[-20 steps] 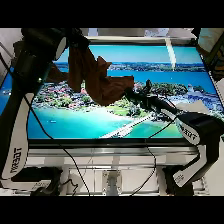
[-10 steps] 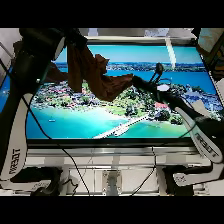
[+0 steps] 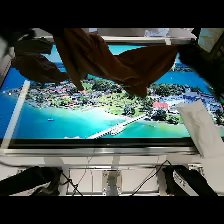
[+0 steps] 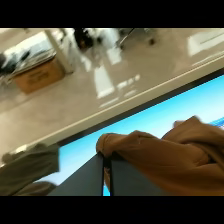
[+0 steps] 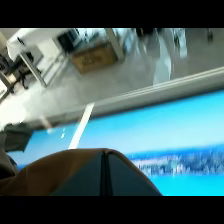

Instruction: Fold the shirts.

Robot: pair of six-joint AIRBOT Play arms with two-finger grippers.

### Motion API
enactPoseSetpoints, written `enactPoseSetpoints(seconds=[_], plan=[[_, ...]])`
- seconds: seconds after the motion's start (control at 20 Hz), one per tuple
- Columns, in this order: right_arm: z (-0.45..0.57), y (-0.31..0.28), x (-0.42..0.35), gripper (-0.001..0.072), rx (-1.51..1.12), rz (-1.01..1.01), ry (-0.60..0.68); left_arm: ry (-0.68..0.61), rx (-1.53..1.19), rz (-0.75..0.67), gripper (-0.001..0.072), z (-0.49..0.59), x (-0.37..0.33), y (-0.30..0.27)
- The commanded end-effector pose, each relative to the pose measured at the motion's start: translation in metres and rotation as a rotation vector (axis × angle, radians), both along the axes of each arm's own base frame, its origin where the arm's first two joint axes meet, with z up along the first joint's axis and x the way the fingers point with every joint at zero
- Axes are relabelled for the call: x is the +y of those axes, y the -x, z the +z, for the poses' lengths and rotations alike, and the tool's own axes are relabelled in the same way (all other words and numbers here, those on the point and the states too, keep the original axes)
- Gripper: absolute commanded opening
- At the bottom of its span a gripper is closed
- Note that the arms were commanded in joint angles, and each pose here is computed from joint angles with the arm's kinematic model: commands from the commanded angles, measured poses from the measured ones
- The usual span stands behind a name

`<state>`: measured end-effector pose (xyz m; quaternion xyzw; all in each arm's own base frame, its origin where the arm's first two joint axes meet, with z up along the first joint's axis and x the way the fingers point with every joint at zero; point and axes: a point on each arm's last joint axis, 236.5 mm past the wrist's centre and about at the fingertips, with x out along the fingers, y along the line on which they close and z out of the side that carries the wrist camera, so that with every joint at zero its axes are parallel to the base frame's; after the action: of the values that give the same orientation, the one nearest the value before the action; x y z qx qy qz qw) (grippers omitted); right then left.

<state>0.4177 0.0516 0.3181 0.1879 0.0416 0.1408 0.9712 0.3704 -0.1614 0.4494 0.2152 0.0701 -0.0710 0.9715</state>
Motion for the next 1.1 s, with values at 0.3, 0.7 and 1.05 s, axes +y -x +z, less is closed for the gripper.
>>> enactPoseSetpoints(seconds=[0.3,0.7,1.05], plan=[[0.083,0.086,-0.040,0.0024,-0.147,-0.146,0.168,-0.060,0.127,0.157,0.0018,-0.026,0.038,0.050],[-0.134,-0.031,-0.027,0.0028,0.457,0.069,0.125,-0.036,0.565,0.229,0.0018,-0.221,0.041,-0.003],[-0.267,-0.068,-0.012,0.0294,0.724,0.131,0.077,-0.105,0.671,0.194,0.0019,-0.324,0.024,-0.016]])
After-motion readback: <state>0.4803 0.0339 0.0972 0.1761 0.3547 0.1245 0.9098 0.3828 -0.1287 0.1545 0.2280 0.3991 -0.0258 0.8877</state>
